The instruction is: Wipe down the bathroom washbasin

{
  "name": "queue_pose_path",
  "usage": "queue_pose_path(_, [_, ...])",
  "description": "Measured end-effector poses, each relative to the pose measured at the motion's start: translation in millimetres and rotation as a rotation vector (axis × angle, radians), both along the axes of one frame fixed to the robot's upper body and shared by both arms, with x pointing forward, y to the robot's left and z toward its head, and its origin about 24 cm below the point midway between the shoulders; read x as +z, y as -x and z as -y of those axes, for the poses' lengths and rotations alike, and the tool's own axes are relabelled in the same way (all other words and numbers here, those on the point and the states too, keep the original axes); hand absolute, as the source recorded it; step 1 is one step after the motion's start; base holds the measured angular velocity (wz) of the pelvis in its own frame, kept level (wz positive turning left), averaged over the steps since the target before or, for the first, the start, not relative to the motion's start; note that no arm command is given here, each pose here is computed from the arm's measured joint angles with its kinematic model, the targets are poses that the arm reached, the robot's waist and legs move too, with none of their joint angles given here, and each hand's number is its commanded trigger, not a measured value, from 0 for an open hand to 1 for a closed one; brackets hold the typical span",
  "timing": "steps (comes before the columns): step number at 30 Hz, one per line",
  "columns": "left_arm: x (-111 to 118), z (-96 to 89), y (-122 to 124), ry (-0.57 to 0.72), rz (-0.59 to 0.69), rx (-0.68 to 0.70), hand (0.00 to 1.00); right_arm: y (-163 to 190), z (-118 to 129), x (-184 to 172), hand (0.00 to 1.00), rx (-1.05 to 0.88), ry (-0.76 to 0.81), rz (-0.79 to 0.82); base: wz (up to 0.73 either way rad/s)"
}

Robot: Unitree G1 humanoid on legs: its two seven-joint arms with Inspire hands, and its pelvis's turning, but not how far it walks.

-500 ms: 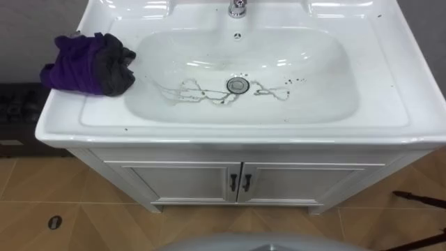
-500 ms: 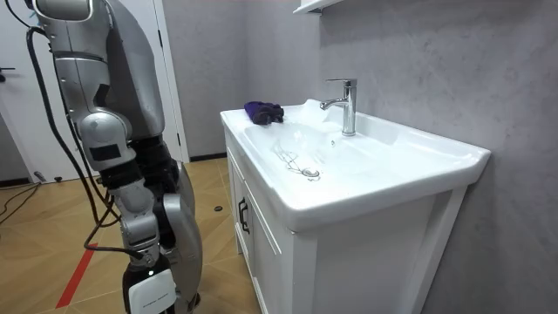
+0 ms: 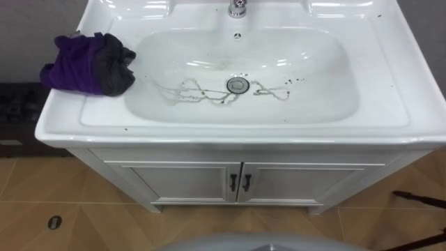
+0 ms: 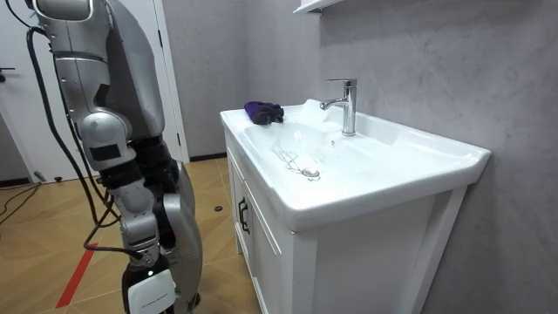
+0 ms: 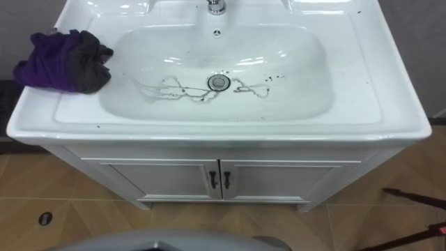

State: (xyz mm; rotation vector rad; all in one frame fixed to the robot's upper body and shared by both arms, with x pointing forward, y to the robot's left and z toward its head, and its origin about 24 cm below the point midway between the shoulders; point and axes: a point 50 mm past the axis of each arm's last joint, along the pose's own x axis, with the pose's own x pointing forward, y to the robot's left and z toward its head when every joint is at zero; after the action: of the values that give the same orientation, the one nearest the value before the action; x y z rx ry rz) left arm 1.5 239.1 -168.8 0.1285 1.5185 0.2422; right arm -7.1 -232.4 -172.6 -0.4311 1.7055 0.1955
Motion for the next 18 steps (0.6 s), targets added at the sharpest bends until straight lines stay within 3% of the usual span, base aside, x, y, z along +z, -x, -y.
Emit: queue_pose_path(18, [-0.2, 1.4, 1.9, -0.073, -0.012, 0.022, 0.00, -2.5, -0.7, -0.2, 0.00, -0.005, -0.011, 0.000, 0.01])
